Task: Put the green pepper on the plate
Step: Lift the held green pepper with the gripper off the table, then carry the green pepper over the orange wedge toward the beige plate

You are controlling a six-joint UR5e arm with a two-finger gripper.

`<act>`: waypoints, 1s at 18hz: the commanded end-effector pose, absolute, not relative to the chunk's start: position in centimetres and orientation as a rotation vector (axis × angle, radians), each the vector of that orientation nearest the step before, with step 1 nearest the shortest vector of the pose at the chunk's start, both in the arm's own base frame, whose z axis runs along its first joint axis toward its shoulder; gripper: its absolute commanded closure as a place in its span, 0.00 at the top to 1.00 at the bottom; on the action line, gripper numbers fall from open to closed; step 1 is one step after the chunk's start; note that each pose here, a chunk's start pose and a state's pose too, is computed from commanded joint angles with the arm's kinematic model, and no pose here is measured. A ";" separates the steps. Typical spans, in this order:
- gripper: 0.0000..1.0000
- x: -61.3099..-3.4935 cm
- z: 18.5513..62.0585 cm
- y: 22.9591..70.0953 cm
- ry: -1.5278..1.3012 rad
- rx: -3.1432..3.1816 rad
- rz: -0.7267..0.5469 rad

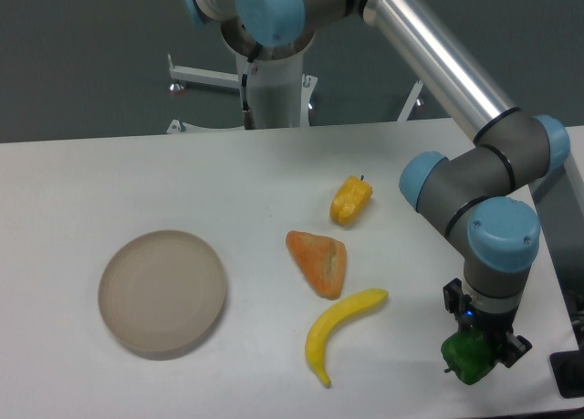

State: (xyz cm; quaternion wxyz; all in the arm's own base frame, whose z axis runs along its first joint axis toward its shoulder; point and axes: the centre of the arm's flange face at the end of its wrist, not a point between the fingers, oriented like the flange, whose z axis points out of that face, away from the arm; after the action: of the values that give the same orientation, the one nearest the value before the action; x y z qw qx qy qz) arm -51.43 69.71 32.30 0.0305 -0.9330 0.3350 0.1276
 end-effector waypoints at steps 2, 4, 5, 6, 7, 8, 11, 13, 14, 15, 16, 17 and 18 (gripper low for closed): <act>0.35 -51.3 32.4 69.8 1.035 -2.875 0.393; 0.35 -50.8 32.5 69.9 1.034 -2.872 0.388; 0.35 -50.6 32.7 70.0 1.036 -2.871 0.391; 0.35 -50.3 32.7 70.1 1.036 -2.871 0.389; 0.35 -50.1 33.0 70.1 1.018 -2.875 0.390; 0.35 -49.2 33.5 70.6 1.016 -2.873 0.394; 0.35 -47.4 34.7 70.0 0.987 -2.886 0.373; 0.35 -46.0 36.4 68.8 0.949 -2.891 0.355; 0.35 -44.6 36.9 68.3 0.949 -2.903 0.328; 0.35 -43.0 37.5 67.7 0.940 -2.918 0.297; 0.35 -41.9 37.8 66.8 0.920 -2.937 0.267; 0.35 -40.6 38.6 66.1 0.890 -2.952 0.246; 0.35 -38.7 39.0 65.8 0.861 -2.967 0.216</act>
State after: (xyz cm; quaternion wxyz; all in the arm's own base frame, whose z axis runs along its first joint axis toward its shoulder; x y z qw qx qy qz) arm -38.74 65.75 39.03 0.0223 -0.9578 0.2780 0.0699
